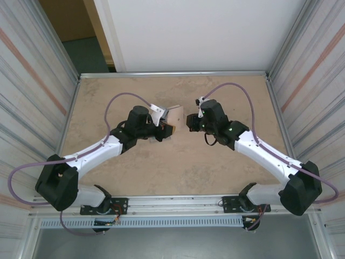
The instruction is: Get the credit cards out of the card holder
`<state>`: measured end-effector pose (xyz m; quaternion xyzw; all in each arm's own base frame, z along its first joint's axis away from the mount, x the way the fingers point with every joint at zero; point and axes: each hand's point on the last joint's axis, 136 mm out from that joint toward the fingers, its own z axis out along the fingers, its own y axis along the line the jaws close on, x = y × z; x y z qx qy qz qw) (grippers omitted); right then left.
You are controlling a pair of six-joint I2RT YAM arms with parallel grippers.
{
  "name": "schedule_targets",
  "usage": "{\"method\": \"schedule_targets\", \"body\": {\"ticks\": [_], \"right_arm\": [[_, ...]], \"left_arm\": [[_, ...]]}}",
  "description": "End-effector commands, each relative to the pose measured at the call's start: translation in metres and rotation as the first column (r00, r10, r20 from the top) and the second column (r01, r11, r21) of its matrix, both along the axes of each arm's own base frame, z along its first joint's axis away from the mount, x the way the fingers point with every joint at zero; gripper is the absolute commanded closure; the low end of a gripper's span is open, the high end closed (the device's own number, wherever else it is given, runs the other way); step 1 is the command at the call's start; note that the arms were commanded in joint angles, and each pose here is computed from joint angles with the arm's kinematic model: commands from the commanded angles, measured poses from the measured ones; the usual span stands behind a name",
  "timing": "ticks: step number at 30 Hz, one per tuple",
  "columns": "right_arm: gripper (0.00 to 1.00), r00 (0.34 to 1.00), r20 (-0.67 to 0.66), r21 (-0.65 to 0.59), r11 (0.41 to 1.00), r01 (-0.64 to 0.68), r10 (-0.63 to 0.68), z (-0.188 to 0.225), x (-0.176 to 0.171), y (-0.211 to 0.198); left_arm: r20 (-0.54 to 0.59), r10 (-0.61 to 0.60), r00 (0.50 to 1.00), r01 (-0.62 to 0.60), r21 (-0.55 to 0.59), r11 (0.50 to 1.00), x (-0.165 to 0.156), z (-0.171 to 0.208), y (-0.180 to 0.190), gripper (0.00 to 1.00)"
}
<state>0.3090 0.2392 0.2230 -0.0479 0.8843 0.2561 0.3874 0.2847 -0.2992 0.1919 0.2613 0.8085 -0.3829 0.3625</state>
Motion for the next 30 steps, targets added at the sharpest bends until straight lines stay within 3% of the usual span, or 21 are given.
{"method": "schedule_targets", "body": {"ticks": [1, 9, 13, 24, 30], "right_arm": [[0.73, 0.999, 0.035, 0.055, 0.998, 0.013, -0.015, 0.012, -0.001, -0.010], [0.23, 0.982, 0.142, 0.213, 0.965, -0.153, 0.124, 0.029, -0.017, -0.005], [0.01, 0.956, 0.212, 0.219, 0.944, -0.247, 0.202, 0.043, -0.030, 0.000], [0.00, 0.947, 0.232, 0.193, 0.944, -0.270, 0.223, 0.040, -0.035, -0.006], [0.20, 0.937, 0.233, 0.214, 0.926, -0.311, 0.261, 0.034, -0.038, -0.010]], "left_arm": [[0.069, -0.047, 0.996, 0.051, -0.064, 0.997, -0.002, 0.033, -0.004, 1.00], [0.096, -0.149, 0.984, 0.156, -0.069, 0.985, -0.013, 0.046, -0.007, 1.00], [0.107, -0.228, 0.968, 0.238, -0.100, 0.966, -0.024, 0.055, -0.010, 1.00], [0.168, -0.403, 0.899, 0.427, -0.144, 0.893, -0.056, 0.077, -0.013, 1.00], [0.193, -0.428, 0.883, 0.460, -0.171, 0.871, -0.063, 0.086, -0.010, 1.00]]}}
